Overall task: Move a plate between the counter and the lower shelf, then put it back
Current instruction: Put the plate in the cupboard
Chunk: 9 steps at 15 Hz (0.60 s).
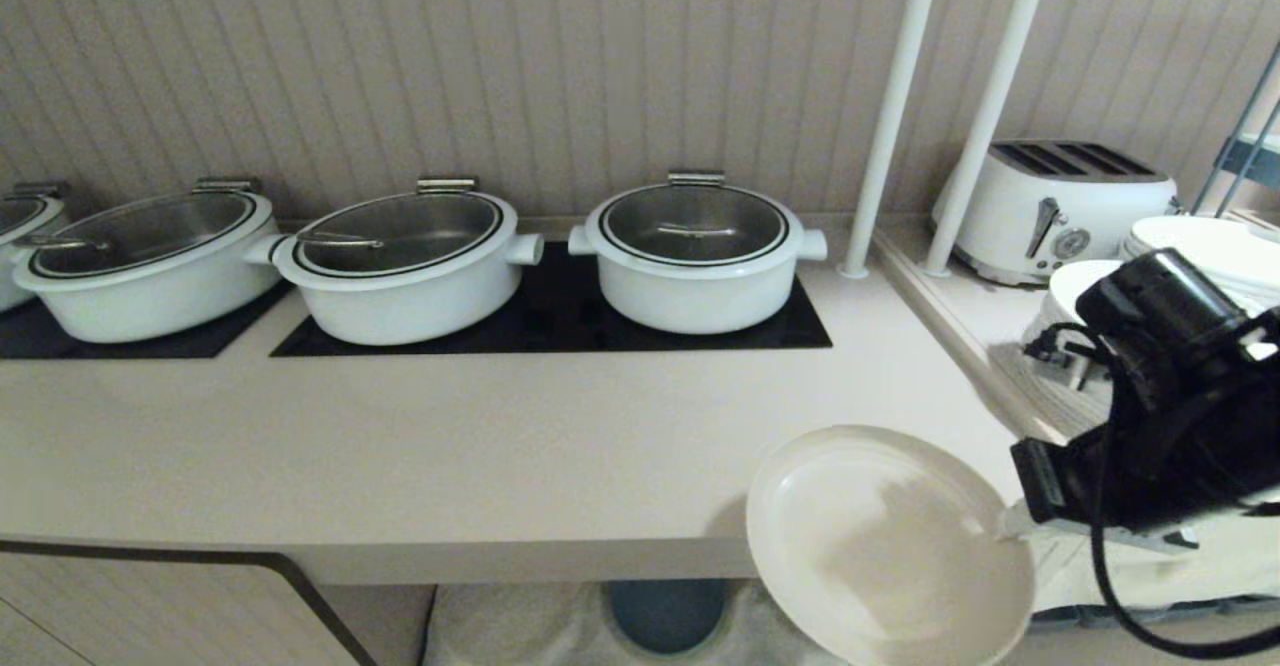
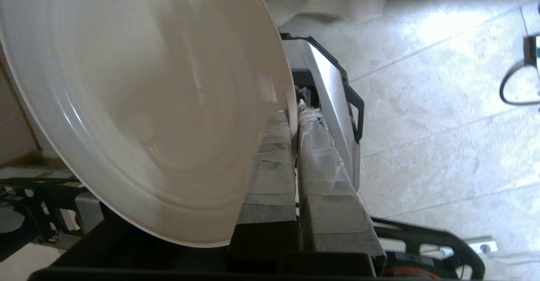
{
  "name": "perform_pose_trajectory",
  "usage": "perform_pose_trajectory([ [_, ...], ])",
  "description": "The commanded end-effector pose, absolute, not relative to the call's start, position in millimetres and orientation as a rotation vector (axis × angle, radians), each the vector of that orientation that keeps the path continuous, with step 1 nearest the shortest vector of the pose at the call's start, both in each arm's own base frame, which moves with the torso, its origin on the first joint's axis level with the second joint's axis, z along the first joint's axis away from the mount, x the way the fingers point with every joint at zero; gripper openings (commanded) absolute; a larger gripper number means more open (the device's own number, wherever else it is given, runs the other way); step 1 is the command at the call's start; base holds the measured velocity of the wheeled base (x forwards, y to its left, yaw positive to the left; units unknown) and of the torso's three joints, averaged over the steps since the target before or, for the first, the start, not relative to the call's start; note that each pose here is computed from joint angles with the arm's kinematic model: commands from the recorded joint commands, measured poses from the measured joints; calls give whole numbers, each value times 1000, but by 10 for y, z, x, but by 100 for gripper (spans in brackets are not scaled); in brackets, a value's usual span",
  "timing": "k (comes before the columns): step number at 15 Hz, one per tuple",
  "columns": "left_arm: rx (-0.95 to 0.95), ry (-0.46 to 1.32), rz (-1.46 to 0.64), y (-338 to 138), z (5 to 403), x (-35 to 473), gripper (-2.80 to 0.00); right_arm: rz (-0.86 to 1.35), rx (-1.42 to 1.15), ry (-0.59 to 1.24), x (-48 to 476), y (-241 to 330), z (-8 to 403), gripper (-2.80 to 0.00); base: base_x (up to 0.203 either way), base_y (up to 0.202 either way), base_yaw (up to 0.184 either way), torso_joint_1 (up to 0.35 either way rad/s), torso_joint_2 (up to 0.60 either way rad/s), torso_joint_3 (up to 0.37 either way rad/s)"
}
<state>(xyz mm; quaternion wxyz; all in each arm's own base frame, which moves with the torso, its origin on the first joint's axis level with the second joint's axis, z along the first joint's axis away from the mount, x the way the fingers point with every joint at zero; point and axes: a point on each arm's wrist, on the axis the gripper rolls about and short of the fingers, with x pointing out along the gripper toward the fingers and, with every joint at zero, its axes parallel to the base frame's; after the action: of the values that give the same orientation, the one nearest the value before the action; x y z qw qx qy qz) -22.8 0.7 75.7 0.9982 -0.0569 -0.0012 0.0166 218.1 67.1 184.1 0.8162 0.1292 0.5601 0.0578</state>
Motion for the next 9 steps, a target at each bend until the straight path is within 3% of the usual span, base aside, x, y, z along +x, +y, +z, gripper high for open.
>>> perform_pose_trajectory([
  [1,-115,-2,34,8,755,-228,-280,97,300,1170,1961,527,1876,-280,0,0,0,0,0,0],
  [9,-115,-3,34,8,757,-229,-280,87,312,1150,1388,354,1787,-280,0,0,0,0,0,0],
])
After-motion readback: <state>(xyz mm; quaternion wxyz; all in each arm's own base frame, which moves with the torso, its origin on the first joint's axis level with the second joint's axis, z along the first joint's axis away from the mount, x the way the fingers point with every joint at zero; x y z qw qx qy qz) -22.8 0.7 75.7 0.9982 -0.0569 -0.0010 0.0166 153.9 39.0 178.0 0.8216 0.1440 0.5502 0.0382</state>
